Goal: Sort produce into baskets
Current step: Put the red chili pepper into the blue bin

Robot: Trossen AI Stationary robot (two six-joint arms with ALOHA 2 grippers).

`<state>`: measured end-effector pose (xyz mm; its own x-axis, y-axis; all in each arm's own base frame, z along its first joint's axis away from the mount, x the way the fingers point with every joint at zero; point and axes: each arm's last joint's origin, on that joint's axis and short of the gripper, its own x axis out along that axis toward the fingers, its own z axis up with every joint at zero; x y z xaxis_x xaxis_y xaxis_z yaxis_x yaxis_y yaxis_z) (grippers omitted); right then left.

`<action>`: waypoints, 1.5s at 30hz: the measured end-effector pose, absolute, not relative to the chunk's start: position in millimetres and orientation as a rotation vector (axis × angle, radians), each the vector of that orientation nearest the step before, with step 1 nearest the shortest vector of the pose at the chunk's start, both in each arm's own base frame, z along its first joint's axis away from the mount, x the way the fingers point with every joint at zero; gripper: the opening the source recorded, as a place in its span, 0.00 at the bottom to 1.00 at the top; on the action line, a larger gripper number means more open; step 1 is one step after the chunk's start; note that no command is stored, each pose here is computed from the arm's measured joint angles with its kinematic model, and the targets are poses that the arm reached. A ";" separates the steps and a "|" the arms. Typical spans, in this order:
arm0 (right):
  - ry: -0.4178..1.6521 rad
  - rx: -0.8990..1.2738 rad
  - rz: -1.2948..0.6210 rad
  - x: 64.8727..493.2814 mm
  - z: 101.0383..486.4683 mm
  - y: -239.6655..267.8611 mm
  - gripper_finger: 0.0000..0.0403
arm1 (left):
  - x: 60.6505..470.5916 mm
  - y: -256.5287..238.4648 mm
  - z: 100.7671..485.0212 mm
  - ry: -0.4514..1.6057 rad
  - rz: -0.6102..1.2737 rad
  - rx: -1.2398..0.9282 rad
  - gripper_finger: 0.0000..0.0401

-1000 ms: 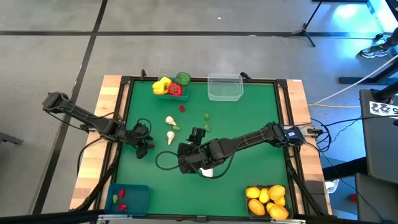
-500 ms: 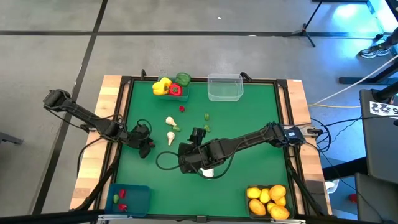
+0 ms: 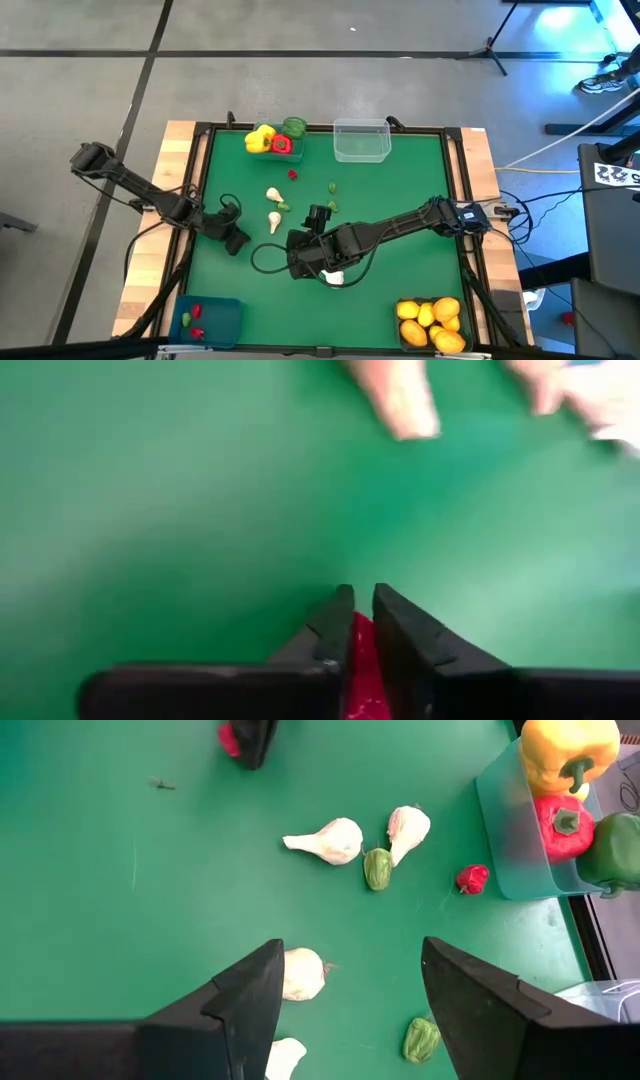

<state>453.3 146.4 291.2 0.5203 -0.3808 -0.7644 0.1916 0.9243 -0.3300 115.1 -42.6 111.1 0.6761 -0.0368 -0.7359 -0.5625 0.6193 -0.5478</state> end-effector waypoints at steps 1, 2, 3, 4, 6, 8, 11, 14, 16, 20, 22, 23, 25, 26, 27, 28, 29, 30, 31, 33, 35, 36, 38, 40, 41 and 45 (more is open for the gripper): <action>0.966 -0.215 -0.346 453.2 291.2 146.4 0.57 | 116.5 -43.2 112.6 0.769 0.328 -0.872 0.06; 0.966 -0.215 -0.346 453.2 291.2 146.5 0.57 | 118.1 -43.7 114.1 0.748 0.318 -0.879 0.04; 0.966 -0.215 -0.346 453.2 291.2 146.4 0.57 | 119.5 -44.2 115.6 0.730 0.306 -0.891 0.03; 0.967 -0.216 -0.346 453.1 291.1 146.4 0.57 | 120.9 -44.9 117.2 0.713 0.293 -0.902 0.02; 0.967 -0.216 -0.346 453.1 291.1 146.4 0.57 | 125.1 -47.1 122.4 0.666 0.240 -0.930 0.01; 0.970 -0.217 -0.346 452.9 290.8 146.4 0.57 | 129.2 -50.0 128.7 0.628 0.160 -0.950 0.01; 0.982 -0.224 -0.347 451.9 290.3 146.0 0.57 | 132.4 -57.5 137.2 0.612 -0.001 -0.980 0.01; 0.986 -0.226 -0.347 451.5 290.1 145.9 0.57 | 131.7 -68.9 145.9 0.626 -0.187 -1.014 0.01; 0.986 -0.226 -0.347 451.5 290.1 146.0 0.57 | 129.1 -78.9 152.3 0.633 -0.289 -1.031 0.01; 0.986 -0.226 -0.347 451.5 290.1 146.0 0.57 | 123.6 -101.4 173.8 0.640 -0.459 -0.992 0.01; 0.985 -0.225 -0.347 451.6 290.2 146.1 0.57 | 121.0 -111.5 183.3 0.624 -0.503 -0.958 0.01; 0.984 -0.225 -0.347 451.7 290.2 146.0 0.57 | 119.9 -116.2 187.4 0.613 -0.515 -0.937 0.01; 0.984 -0.225 -0.347 451.7 290.2 145.9 0.57 | 118.4 -124.6 192.5 0.592 -0.520 -0.898 0.01; 0.984 -0.224 -0.348 451.7 290.2 145.9 0.57 | 117.6 -128.3 192.9 0.589 -0.519 -0.876 0.01; 0.983 -0.221 -0.349 451.7 290.2 145.9 0.57 | 116.7 -131.9 191.9 0.593 -0.518 -0.850 0.01; 0.982 -0.216 -0.352 451.7 290.2 145.9 0.57 | 116.0 -135.6 190.8 0.599 -0.518 -0.826 0.01; 0.980 -0.208 -0.356 451.7 290.2 145.9 0.57 | 115.4 -139.2 189.0 0.611 -0.520 -0.804 0.01; 0.979 -0.201 -0.360 451.7 290.2 145.9 0.57 | 114.8 -142.9 187.0 0.626 -0.523 -0.786 0.01; 0.978 -0.198 -0.361 451.7 290.2 146.0 0.57 | 114.3 -146.6 184.5 0.645 -0.525 -0.768 0.01; 0.981 -0.189 -0.355 451.6 290.1 146.4 0.57 | 112.5 -154.4 179.3 0.686 -0.533 -0.734 0.01; 0.986 -0.181 -0.344 451.6 289.9 146.7 0.57 | 110.7 -162.9 175.5 0.723 -0.546 -0.702 0.01; 0.989 -0.177 -0.339 451.6 289.8 146.9 0.57 | 109.8 -166.9 174.0 0.738 -0.552 -0.690 0.01; 0.989 -0.172 -0.339 451.5 289.8 147.0 0.57 | 108.4 -175.2 171.7 0.767 -0.562 -0.667 0.01; 0.988 -0.165 -0.342 451.5 289.8 146.9 0.57 | 107.1 -182.9 171.4 0.786 -0.576 -0.649 0.01; 0.988 -0.164 -0.343 451.5 289.8 147.0 0.57 | 107.0 -186.9 172.6 0.789 -0.585 -0.644 0.01; 0.987 -0.162 -0.344 451.7 289.8 146.6 0.57 | 107.0 -196.9 180.1 0.773 -0.629 -0.620 0.03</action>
